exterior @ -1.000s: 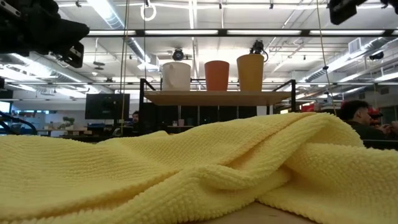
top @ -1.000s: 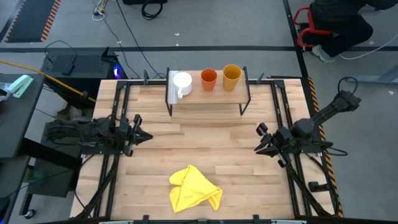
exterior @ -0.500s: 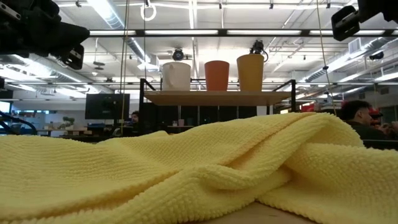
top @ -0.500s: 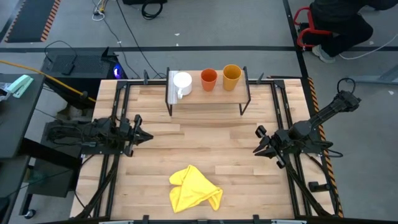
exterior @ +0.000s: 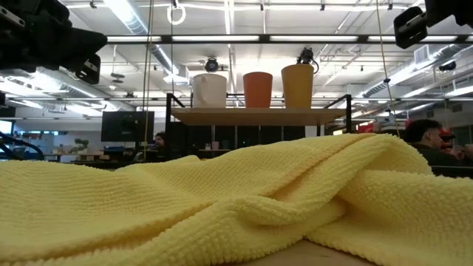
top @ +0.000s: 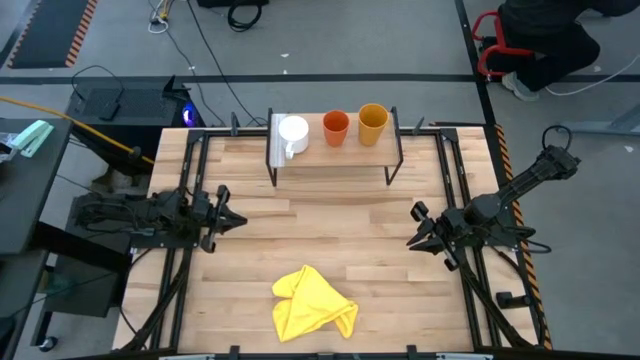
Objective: Stack small to large cups/mugs on shelf
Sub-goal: Return to Home Position
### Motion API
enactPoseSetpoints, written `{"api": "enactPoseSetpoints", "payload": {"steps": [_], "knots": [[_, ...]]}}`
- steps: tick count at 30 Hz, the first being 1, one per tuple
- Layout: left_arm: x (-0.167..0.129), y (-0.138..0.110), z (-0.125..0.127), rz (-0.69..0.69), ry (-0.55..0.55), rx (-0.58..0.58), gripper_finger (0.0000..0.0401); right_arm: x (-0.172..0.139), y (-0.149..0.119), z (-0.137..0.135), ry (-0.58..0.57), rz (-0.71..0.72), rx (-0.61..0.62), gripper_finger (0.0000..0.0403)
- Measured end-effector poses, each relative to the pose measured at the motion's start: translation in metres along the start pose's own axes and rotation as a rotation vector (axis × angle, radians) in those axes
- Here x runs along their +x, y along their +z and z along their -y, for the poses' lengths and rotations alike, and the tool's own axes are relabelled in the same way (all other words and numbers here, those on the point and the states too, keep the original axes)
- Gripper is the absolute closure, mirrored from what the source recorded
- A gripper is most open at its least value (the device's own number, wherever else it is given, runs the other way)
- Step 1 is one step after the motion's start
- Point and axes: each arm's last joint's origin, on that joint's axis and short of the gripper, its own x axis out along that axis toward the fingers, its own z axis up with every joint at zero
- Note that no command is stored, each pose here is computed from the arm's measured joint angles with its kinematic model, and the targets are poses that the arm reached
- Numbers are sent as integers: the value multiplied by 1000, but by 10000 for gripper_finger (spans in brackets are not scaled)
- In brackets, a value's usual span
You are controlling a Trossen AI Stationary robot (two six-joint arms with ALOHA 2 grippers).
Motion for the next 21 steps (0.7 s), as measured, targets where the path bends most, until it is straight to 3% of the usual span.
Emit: {"api": "enactPoseSetpoints", "payload": {"steps": [21], "knots": [[0, -4, 0, -46, 3, 52, 366, -6, -12, 11, -65, -1, -50, 347]]}}
